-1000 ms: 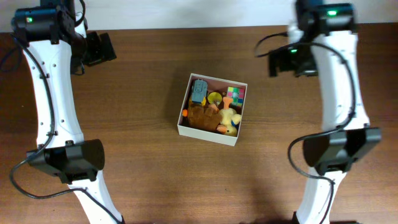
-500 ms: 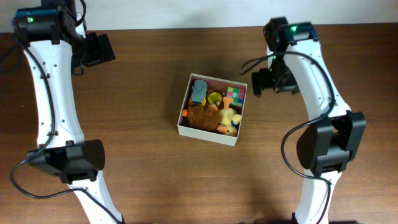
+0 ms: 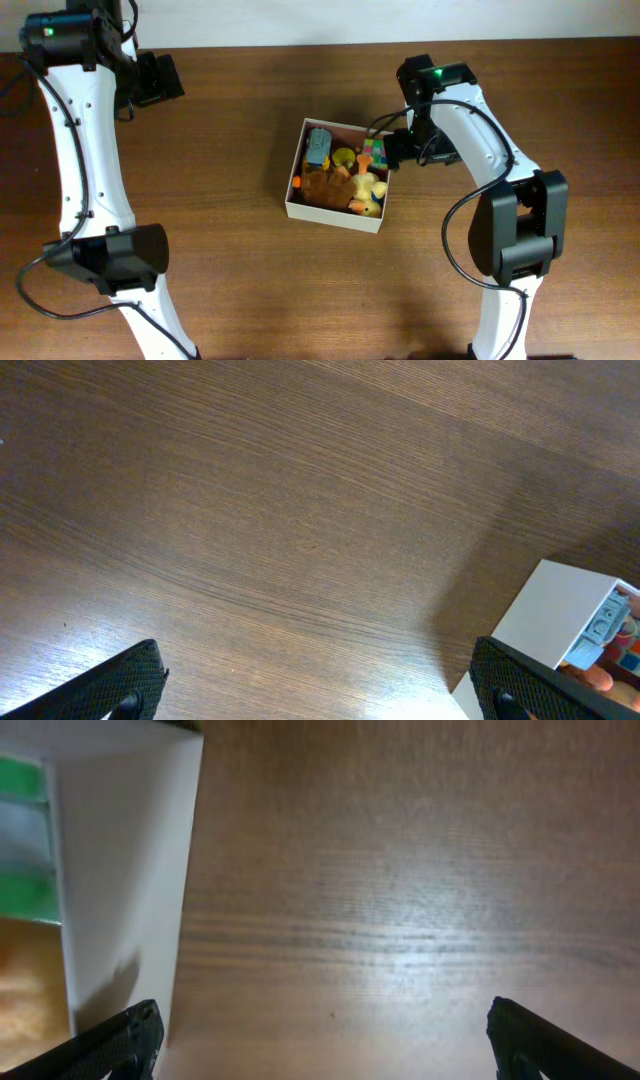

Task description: Pack container

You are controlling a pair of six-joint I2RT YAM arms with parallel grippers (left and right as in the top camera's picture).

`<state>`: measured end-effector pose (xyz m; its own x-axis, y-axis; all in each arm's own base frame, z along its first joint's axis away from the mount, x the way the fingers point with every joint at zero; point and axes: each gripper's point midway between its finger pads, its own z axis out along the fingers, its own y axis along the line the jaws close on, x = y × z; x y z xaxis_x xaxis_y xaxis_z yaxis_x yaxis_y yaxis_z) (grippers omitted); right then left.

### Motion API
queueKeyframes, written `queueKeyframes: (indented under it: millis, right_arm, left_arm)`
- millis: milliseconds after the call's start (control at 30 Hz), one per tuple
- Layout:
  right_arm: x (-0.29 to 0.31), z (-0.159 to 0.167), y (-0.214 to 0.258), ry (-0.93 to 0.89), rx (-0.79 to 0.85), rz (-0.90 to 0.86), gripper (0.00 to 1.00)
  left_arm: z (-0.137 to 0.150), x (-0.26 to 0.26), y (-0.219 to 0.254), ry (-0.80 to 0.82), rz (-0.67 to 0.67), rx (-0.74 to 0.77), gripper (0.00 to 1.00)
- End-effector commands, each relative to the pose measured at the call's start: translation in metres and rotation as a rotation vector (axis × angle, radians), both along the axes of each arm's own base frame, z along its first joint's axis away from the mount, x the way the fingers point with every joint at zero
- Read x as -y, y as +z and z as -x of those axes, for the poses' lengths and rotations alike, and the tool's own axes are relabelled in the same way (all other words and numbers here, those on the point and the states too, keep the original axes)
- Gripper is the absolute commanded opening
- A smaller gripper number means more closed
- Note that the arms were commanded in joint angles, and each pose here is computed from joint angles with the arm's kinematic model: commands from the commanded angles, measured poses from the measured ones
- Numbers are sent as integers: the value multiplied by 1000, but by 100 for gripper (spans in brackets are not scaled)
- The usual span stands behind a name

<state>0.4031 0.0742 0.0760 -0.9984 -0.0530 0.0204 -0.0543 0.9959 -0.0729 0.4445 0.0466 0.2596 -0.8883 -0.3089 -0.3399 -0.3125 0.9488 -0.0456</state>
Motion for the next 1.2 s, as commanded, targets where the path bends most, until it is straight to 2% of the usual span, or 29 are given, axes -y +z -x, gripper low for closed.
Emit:
queueKeyframes:
  millis: [0,300,700,967,1167]
  right_arm:
    - [-12,-5,5,-5,36,-52,99]
    - [-24,-22,6,18,107,-83,99]
    - [-23,-25,8,51,118,-84,99]
    - [-4,-47,53,46,215,-6,99]
    - [3,-50,58,34,227,6,99]
  left_arm:
    - [3,-3,13,16,-13,34,99]
    - [3,-3,13,16,-13,34,99]
    - [3,-3,13,16,-13,34,99]
    - [3,-3,13,16,-13,34,99]
    - [3,-3,13,16,-13,34,99]
